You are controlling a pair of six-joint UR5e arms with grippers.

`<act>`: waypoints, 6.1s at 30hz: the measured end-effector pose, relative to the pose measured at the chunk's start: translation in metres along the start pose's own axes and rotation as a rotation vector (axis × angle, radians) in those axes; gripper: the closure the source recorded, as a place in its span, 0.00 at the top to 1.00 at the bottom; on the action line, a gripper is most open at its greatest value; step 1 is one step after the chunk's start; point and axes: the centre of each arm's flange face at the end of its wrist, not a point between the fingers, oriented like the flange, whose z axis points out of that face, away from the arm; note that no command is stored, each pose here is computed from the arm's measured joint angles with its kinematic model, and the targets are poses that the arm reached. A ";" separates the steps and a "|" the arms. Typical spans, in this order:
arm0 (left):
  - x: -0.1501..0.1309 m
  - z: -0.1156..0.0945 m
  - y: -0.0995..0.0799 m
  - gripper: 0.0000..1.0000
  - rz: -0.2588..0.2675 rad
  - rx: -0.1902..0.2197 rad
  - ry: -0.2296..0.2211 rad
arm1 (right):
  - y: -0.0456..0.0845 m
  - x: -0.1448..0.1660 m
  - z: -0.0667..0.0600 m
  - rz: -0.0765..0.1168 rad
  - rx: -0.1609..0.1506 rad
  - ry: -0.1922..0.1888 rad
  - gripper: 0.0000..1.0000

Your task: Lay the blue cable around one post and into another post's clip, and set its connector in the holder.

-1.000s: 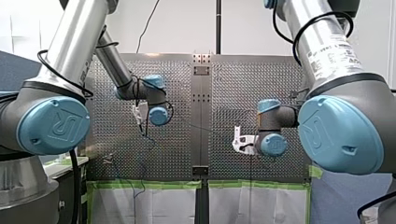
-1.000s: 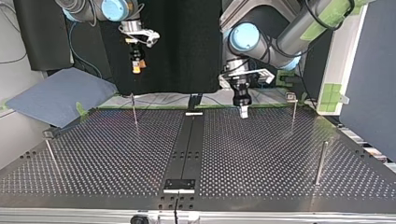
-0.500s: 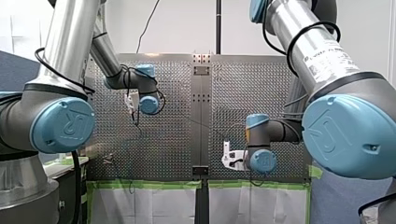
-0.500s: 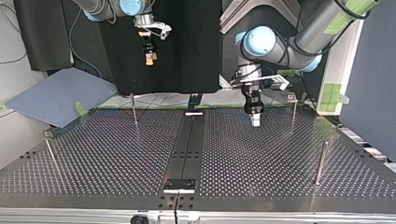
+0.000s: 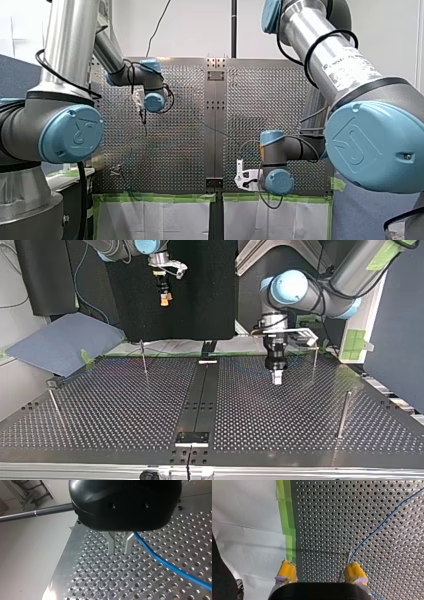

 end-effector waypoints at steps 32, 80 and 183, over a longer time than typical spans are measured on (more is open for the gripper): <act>-0.064 0.012 0.022 0.20 0.077 -0.061 0.082 | 0.000 -0.001 0.001 0.009 0.000 0.004 0.98; -0.108 0.017 0.051 0.20 0.098 -0.081 0.135 | 0.000 0.000 0.002 0.010 0.000 0.008 0.98; -0.161 0.108 0.160 0.20 -0.034 -0.247 -0.030 | 0.002 -0.002 0.000 0.002 -0.010 -0.013 0.98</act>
